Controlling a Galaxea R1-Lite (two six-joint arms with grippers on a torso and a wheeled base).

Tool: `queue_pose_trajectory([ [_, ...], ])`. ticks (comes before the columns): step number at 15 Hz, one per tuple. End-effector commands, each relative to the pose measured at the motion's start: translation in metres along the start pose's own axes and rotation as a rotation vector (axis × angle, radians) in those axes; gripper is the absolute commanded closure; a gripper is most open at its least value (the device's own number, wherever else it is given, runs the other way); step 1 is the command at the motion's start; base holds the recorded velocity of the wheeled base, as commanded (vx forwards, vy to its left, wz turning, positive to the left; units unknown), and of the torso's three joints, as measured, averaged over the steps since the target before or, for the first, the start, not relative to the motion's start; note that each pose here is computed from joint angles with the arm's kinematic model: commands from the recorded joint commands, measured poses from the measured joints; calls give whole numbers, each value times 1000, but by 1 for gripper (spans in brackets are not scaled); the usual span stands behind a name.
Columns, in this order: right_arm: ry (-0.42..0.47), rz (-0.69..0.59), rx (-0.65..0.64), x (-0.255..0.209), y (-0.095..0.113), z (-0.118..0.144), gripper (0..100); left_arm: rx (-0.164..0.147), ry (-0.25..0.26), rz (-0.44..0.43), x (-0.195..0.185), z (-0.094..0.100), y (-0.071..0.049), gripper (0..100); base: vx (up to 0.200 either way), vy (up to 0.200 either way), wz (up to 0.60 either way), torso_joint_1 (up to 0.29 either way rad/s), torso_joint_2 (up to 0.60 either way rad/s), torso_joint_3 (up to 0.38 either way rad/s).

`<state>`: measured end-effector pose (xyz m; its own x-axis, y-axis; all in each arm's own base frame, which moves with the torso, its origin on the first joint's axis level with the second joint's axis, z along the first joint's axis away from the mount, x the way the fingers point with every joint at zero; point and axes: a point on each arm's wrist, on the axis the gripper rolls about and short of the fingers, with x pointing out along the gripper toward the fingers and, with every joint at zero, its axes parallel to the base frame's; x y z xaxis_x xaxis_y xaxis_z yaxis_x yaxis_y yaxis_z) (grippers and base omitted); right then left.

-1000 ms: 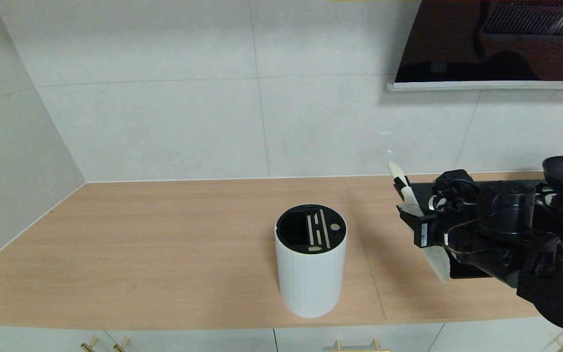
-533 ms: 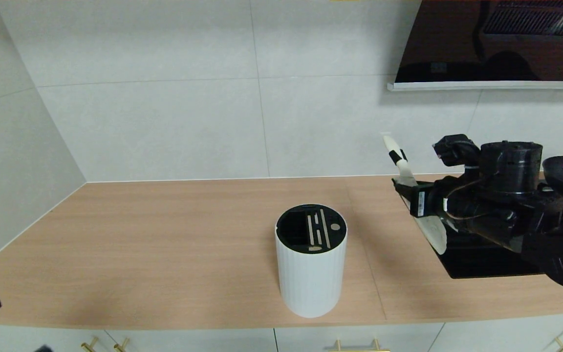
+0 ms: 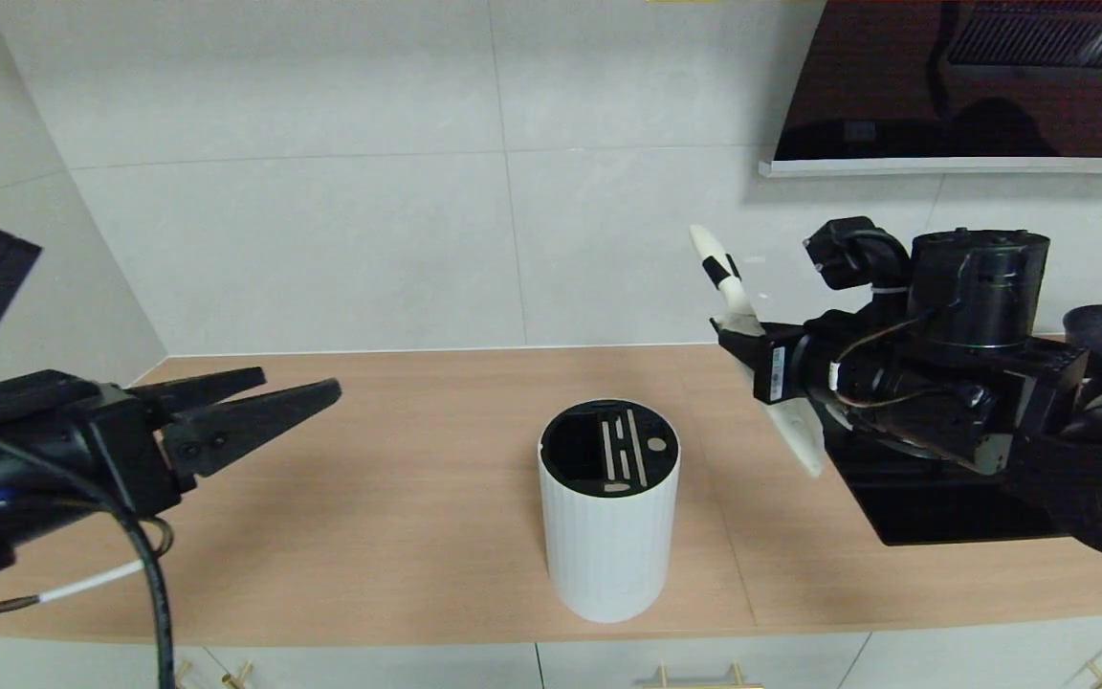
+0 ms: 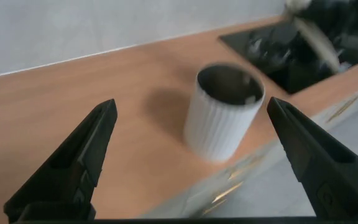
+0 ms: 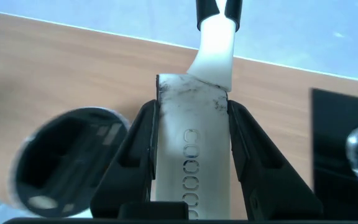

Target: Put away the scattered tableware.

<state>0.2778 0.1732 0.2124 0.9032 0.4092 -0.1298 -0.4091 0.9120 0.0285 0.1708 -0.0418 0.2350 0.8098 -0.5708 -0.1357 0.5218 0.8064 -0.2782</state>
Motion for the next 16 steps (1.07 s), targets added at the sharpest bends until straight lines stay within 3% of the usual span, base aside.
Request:
queue_pose_trajectory([
  [1,5,60,24,-3,20,-2,100,-111,74,-43,35,-11,4,0,0,0,0,0,0,0],
  [2,6,76,34,-4,25,-2,100,-128,68,-47,37,-10,4,0,0,0,0,0,0,0],
  [4,10,135,50,-9,45,-3,100,-215,41,-101,51,-7,-2,0,0,0,0,0,0,0],
  [5,13,144,57,-10,48,-4,100,-235,39,-118,54,-7,-5,0,0,0,0,0,0,0],
  [8,25,213,87,-16,71,-6,100,-338,51,-255,72,-12,-31,0,0,0,0,0,0,0],
  [10,33,235,98,-17,79,-8,100,-391,66,-274,79,-15,-34,0,0,0,0,0,0,0],
  [11,40,243,110,-17,85,-10,100,-444,63,-287,86,-17,-35,0,0,0,0,0,0,0],
  [12,44,251,113,-19,90,-12,100,-476,57,-302,90,-18,-36,0,0,0,0,0,0,0],
  [16,57,288,131,-23,103,-15,100,-539,57,-342,107,-31,-39,0,0,0,0,0,0,0],
])
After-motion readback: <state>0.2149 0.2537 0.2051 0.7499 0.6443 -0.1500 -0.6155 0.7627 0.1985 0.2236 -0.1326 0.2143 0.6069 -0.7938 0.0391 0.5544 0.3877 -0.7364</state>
